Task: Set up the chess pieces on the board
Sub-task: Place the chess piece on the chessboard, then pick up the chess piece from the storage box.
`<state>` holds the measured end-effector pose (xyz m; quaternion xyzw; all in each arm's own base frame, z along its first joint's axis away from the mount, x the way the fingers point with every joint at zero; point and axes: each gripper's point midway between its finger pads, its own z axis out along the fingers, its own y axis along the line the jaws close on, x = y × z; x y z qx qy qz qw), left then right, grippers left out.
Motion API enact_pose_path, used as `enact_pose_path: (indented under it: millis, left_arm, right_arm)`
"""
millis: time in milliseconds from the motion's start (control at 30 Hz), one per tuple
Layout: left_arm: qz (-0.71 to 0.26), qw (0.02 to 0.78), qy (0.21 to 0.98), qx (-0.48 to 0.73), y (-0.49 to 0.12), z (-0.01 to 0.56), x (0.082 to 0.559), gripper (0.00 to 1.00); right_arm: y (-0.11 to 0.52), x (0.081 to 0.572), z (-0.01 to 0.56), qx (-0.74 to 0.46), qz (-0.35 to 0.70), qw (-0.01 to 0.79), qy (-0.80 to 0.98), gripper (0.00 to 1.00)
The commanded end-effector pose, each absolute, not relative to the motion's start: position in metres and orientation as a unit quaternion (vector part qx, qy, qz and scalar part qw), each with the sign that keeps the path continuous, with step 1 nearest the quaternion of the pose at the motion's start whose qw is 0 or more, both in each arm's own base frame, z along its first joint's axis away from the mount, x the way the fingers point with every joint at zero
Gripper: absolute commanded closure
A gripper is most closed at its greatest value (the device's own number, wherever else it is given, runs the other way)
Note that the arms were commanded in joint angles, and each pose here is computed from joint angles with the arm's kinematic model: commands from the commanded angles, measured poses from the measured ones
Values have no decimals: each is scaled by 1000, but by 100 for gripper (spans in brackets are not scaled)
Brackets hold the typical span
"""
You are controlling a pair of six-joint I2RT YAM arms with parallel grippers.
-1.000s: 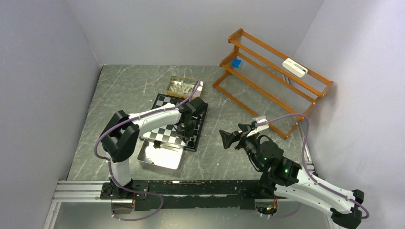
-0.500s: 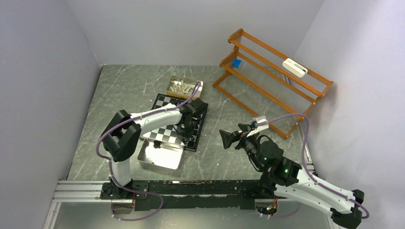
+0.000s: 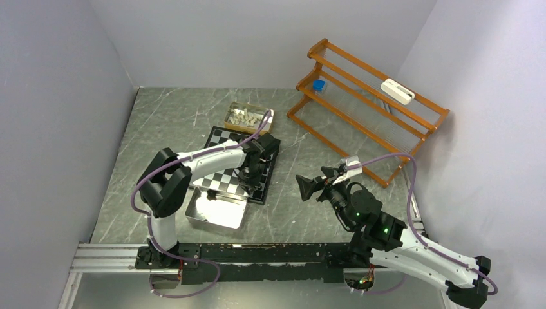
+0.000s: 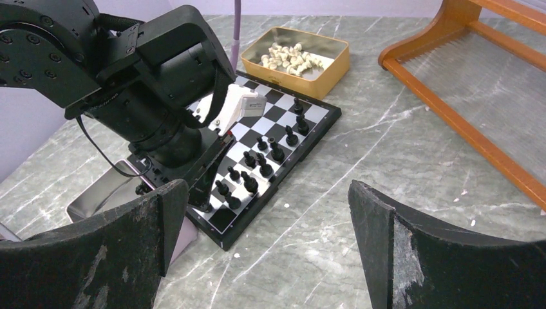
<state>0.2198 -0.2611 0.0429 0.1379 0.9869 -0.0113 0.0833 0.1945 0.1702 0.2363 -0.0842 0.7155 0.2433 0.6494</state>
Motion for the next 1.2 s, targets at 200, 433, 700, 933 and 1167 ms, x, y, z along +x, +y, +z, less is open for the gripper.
enact_pose_path:
  millis: [200,433,700,933,1167]
  left_arm:
    - [-2,97,985,141,-262,47,224,74]
    - [-4,123,983,137,-262,67,232,72]
    - [-38,169,976,135,-272,107,243,71]
    - [-22,193,975,110,-248,122,235,69]
    - [-23,236,970,49,-204,139,216,68]
  right_arm:
    - [165,196,239,-68,243,654,713,0]
    - [166,196,237,-69,242,651,716,0]
    - [167,196,237,-71,243,652,715,0]
    - [169,196,240,-74,244,651,715,0]
    - [170,196,240,-74,249,653,712,0]
